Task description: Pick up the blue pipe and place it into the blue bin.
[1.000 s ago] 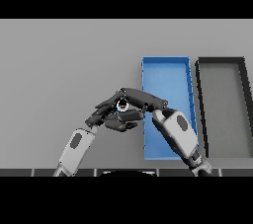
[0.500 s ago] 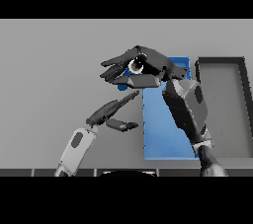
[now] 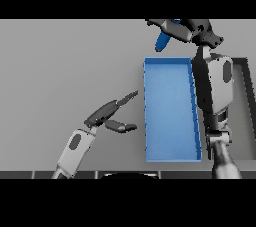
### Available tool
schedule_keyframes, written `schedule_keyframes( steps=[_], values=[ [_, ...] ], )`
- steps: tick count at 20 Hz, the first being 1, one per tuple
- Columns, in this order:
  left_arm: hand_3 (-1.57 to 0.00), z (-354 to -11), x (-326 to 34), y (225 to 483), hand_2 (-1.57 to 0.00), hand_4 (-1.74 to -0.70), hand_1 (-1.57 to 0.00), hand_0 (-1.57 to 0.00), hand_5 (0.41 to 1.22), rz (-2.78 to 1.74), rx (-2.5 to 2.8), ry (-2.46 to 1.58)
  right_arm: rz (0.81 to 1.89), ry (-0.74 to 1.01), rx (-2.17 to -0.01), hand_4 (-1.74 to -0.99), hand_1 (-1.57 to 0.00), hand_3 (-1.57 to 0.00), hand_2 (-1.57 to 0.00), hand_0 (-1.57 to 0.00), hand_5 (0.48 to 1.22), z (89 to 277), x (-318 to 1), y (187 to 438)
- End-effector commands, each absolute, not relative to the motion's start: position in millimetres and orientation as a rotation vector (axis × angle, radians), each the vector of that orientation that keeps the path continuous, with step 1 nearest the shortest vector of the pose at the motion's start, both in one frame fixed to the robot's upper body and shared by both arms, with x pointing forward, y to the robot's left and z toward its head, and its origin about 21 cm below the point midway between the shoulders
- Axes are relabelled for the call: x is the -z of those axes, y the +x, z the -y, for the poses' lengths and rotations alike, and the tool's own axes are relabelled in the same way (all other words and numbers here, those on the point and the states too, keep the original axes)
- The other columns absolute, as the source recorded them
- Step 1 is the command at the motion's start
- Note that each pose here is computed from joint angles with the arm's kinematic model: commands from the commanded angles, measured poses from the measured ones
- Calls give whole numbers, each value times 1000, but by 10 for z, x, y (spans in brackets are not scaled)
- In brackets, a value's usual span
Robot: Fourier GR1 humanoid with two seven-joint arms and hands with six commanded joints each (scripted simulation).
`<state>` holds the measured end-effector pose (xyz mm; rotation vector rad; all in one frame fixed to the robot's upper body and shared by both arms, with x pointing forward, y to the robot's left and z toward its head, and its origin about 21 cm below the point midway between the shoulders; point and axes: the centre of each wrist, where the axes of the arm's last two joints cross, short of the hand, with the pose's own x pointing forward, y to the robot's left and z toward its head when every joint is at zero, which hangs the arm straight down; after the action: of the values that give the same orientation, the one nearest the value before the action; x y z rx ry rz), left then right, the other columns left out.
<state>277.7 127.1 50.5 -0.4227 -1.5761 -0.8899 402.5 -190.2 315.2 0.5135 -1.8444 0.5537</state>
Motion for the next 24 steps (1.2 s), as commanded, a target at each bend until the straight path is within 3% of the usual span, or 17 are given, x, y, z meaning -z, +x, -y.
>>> schedule_keyframes(
  steps=[1,5,10,17,18,22,23,24],
  values=[
    [1,-1239,-492,2772,1,-874,1,1,413,1563,897,-411,1811,490,-531,-1741,-1571,-1571,-1571,-1571,1221,1999,-3079,4080],
    [1,-1253,-478,2779,1,-865,1,1,419,1556,898,-415,1705,416,-443,-1741,-1571,-1571,-1571,-1571,1221,2309,-2608,4100],
    [1,-1253,-446,2724,1,-878,1,1,423,1545,881,-434,1543,333,-372,-1741,-1571,-1571,-1571,-1571,1221,2578,-2062,3893],
    [1,-1278,-456,2669,1,-888,1,1,422,1553,879,-441,1308,130,-282,-1741,-1571,-1521,-1571,-1571,1221,2571,-1492,3631],
    [1,-1256,-470,2682,1,-887,1,1,420,1552,880,-436,1281,110,-276,-1741,-1571,-1255,-1571,-1571,1221,2562,-1443,3631],
    [1,-1243,-469,2639,1,-883,1,1,421,1562,880,-434,1135,-25,-283,-1741,-1548,-847,-1571,-1571,1221,2572,-1137,3590],
    [1,-1257,-484,2659,1,-882,1,1,421,1557,884,-427,1095,-45,-285,-1678,-1336,-788,-1339,-1465,1221,2567,-1099,3628],
    [1,-1237,-479,2668,1,-881,1,1,422,1551,888,-421,1060,-66,-295,-1592,-1069,-630,-1071,-1172,1221,2539,-1071,3676]
  ],
)
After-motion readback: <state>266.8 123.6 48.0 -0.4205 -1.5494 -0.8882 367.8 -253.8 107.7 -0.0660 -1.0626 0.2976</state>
